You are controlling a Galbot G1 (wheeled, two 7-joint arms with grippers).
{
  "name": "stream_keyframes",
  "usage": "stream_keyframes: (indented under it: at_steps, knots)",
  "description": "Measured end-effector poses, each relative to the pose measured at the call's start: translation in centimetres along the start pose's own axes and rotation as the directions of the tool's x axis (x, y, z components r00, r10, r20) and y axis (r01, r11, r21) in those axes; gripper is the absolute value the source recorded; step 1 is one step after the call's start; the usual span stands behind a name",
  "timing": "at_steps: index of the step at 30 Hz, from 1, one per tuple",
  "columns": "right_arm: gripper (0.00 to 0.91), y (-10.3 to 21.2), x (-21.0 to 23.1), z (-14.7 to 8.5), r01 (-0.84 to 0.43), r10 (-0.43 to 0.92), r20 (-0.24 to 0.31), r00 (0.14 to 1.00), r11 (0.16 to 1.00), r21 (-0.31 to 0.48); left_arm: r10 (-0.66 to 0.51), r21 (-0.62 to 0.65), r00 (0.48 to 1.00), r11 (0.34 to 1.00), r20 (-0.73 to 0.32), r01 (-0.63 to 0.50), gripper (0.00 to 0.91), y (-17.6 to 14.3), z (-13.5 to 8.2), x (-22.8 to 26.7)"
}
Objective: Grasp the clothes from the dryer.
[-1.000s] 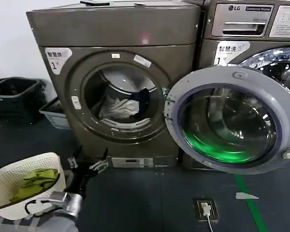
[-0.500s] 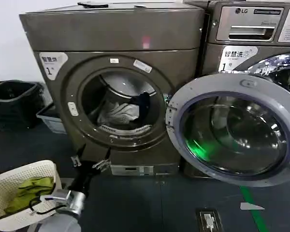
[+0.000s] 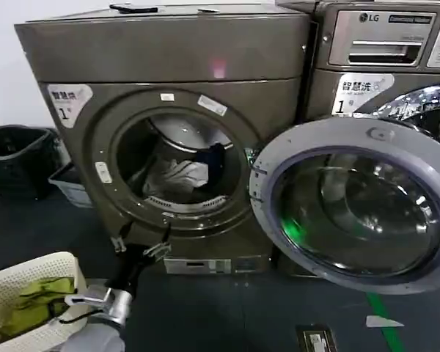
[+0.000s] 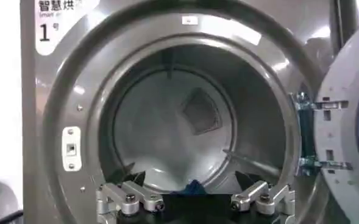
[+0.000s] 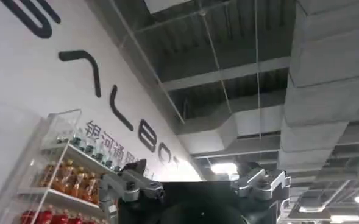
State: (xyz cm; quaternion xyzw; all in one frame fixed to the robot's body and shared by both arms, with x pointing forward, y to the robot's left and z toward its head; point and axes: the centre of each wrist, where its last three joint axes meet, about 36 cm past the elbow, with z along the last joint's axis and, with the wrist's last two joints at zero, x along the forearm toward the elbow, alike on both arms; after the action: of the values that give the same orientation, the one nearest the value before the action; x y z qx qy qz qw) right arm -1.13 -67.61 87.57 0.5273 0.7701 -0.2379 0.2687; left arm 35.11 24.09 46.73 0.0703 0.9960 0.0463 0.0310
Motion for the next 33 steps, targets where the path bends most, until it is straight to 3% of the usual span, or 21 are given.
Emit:
stream_keyframes:
  at_steps: [33]
  knots:
    - [0.907, -0.21, 0.16, -0.36, 0.009, -0.009, 0.005, 1.0, 1.0, 0.008, 0.0, 0.002, 1.0, 1.0, 0.013, 0.0, 0.907, 0.07, -0.19, -0.47]
